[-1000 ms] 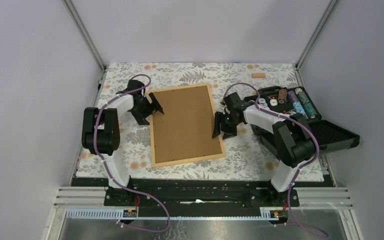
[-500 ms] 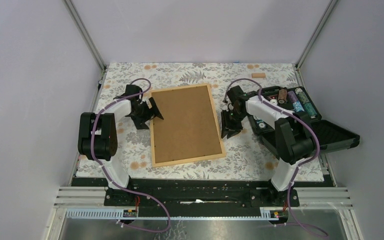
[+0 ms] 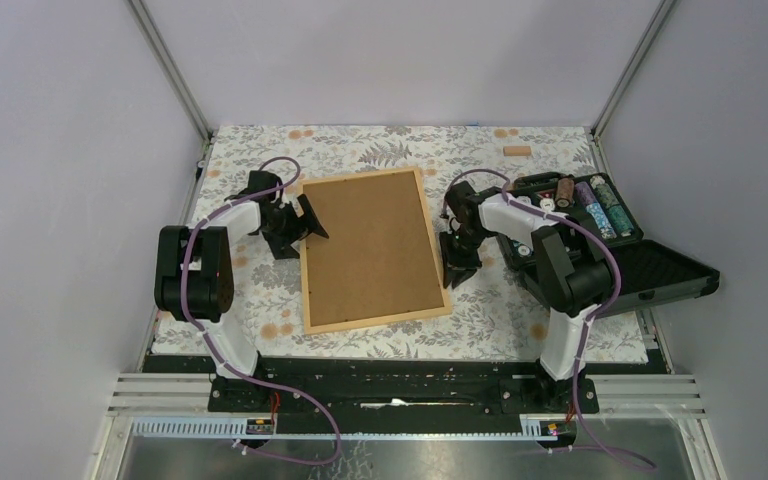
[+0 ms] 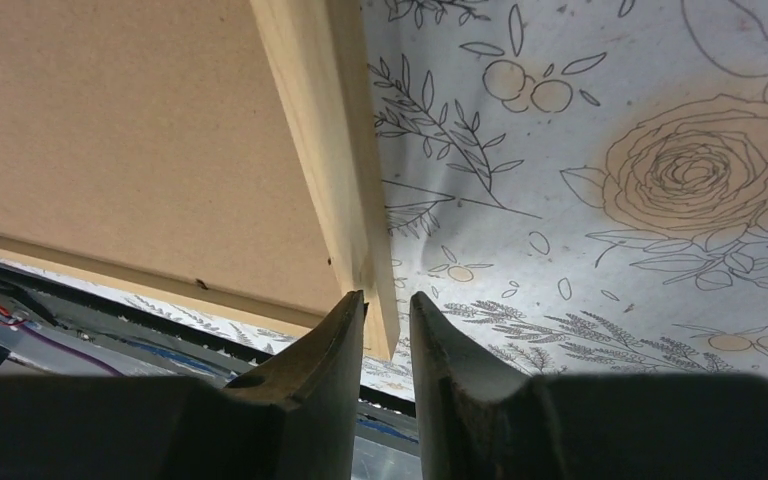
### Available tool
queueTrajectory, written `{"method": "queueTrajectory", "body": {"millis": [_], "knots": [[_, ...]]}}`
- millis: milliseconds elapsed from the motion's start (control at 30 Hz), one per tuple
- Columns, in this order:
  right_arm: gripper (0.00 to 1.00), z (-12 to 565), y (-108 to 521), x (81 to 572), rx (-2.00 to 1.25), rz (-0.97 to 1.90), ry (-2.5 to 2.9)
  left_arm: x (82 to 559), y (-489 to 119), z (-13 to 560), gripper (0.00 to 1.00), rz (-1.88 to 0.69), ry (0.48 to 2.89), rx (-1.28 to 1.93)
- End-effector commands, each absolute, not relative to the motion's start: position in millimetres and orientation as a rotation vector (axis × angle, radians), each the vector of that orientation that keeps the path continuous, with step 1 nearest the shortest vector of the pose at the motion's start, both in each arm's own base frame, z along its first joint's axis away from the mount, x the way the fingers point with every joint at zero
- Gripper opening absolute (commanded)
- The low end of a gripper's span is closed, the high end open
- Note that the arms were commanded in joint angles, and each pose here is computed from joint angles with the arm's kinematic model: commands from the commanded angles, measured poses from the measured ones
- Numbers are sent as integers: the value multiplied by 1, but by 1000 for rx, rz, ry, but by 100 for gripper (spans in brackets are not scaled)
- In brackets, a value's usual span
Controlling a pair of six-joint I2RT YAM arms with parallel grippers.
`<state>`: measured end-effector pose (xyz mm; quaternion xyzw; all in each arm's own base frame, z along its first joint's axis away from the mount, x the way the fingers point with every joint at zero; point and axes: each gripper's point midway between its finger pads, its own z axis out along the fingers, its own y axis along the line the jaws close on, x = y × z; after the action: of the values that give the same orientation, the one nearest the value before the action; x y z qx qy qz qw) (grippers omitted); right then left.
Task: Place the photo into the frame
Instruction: Adjust the photo frame at the center of the board, then install the photo frame at the center of the board.
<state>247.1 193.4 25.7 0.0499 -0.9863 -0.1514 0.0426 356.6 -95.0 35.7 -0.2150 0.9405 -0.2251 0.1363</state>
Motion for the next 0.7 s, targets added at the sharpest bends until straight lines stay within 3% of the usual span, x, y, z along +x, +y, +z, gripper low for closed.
{"method": "queueTrajectory", "body": {"millis": [0,667], "knots": [[30,25,200,253,181,-433,-3029,339,-97,13,98,-646,2793,-636],[28,-5,191,263,64,-222,-3075,337,-101,15,98,-682,2786,-635]]}}
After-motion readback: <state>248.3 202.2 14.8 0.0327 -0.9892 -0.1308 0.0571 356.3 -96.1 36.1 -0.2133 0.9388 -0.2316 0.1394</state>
